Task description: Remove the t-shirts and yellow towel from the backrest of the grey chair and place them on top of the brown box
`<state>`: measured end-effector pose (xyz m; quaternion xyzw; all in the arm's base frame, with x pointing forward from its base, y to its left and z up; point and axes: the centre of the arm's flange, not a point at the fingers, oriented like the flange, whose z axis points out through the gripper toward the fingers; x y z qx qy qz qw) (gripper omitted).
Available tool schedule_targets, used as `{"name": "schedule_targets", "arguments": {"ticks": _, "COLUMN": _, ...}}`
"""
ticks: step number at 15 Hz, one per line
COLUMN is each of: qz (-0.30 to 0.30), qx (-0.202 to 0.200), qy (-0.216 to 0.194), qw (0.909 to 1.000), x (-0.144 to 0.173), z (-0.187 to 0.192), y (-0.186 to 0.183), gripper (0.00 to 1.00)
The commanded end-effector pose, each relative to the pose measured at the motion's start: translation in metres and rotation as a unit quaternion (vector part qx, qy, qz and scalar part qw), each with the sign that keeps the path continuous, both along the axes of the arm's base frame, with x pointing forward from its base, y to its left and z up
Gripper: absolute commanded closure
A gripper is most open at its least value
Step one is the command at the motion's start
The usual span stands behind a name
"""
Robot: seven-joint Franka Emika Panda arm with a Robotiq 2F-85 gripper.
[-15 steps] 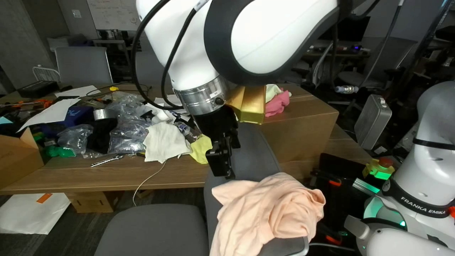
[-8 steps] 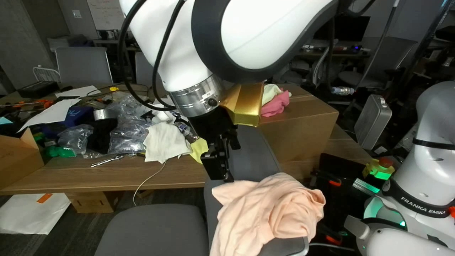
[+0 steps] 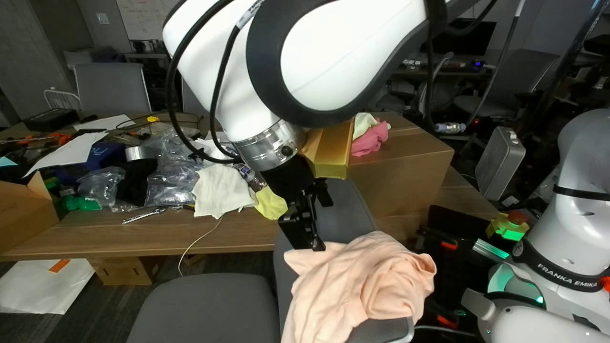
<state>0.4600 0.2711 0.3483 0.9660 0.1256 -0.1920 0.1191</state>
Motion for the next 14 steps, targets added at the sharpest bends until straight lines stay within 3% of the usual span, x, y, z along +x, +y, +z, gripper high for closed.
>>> {"name": "schedule_targets", "arguments": {"ticks": 1, "qz": -0.005, "qx": 0.020, "qy": 0.017, "qw": 0.9996, "x": -0.001, "z": -0.004, "y": 0.007, "gripper": 0.00}}
{"name": "schedule_targets", "arguments": {"ticks": 14, "qz": -0.026, "qx": 0.009, "qy": 0.020, "qw": 0.9994, "x": -0.010, "z": -0.018, "y": 0.037, "gripper": 0.00}}
